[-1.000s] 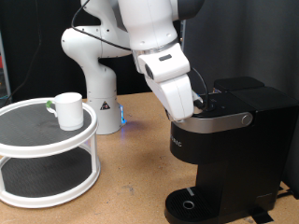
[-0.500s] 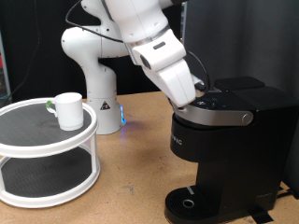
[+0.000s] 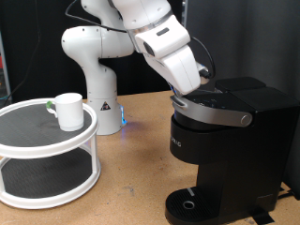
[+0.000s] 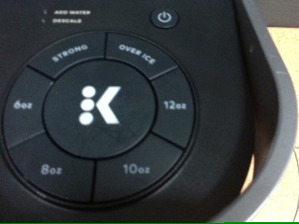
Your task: Make a cup of coffee with the keurig machine
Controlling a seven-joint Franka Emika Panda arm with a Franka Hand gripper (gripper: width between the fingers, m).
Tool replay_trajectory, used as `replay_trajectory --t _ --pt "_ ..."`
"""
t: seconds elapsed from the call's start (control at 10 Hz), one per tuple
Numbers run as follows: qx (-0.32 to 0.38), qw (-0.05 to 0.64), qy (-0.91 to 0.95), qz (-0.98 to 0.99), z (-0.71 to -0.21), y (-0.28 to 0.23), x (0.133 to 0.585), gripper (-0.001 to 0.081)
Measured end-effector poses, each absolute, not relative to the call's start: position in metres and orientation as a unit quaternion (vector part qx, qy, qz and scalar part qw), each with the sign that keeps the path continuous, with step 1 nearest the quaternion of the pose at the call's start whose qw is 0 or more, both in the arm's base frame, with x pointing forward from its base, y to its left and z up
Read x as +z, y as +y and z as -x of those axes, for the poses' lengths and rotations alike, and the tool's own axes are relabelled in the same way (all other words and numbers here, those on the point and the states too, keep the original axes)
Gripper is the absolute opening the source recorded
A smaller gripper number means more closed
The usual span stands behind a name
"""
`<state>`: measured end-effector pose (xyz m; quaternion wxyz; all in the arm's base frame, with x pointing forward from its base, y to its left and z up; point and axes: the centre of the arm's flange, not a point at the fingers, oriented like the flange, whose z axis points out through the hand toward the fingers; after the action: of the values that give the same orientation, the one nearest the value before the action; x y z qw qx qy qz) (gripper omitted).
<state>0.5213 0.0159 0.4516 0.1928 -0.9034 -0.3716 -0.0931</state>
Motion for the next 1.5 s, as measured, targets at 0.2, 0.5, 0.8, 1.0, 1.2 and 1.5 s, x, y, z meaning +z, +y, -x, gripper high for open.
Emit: replay_trajectory --t 0.2,0.5,0.8,1.0,1.2,1.5 --pt "-0.076 0.179 -0.372 0.907 -0.521 0.019 0.448 0.0002" --pt "-0.057 0.158 -0.374 0.912 -0.521 0.022 0.439 0.0002" --pt "-0.044 0.131 -0.366 0.92 -0.521 0.027 0.421 0.0002" --pt "-0.044 0.13 -0.366 0.921 -0.52 0.027 0.421 0.0002" --pt "-0.045 0.132 -0.364 0.921 -0.52 0.027 0.421 0.0002" --pt "-0.068 0.166 -0.367 0.913 -0.522 0.03 0.424 0.0002"
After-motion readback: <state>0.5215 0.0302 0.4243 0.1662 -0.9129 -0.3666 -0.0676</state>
